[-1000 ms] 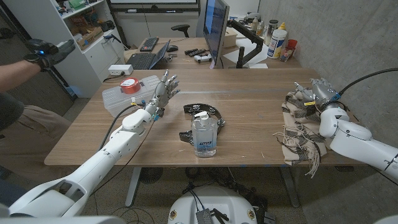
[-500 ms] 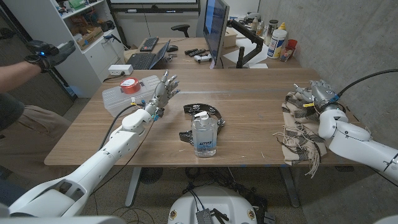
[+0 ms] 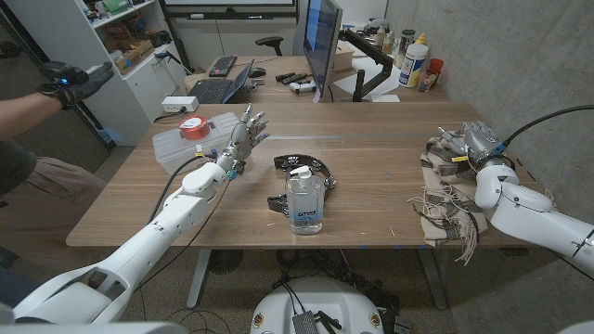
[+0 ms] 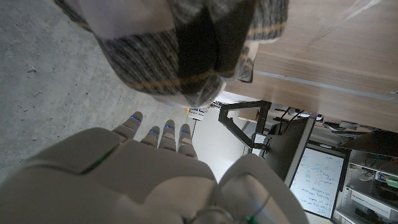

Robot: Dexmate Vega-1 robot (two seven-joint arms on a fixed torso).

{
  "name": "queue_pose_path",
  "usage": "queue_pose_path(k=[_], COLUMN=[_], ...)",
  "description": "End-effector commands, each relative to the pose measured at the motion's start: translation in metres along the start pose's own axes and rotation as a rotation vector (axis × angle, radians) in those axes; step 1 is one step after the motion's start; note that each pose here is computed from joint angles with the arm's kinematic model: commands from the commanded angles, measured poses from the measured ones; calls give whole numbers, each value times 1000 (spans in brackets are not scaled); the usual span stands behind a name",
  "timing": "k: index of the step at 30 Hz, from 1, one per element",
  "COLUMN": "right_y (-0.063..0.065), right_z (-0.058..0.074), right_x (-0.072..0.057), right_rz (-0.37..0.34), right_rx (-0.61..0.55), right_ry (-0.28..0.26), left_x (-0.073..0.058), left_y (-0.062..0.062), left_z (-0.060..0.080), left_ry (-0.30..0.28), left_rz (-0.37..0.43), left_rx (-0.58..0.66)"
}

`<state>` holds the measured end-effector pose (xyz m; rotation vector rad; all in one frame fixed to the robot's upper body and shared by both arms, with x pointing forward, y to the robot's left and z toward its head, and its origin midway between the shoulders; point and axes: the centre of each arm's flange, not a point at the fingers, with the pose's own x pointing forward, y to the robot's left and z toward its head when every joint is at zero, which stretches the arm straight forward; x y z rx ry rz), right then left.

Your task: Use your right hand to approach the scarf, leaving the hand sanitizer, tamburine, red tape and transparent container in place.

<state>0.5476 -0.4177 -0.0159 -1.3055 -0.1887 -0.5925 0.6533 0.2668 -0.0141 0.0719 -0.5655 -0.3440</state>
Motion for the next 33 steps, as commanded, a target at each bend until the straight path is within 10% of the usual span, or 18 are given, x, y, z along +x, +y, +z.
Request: queue_pose_path(k=[1, 33], right_y=[1, 0], right_z=[-4, -6], right_x=[-1, -6], right_rz=[4, 23], right_rx=[-2, -9], right_ry=[1, -13], left_x=[0, -7], left_y=[-3, -11], left_z=[1, 2], left_ry=[0, -21], left_rz=[-2, 1], left_rx=[2, -3])
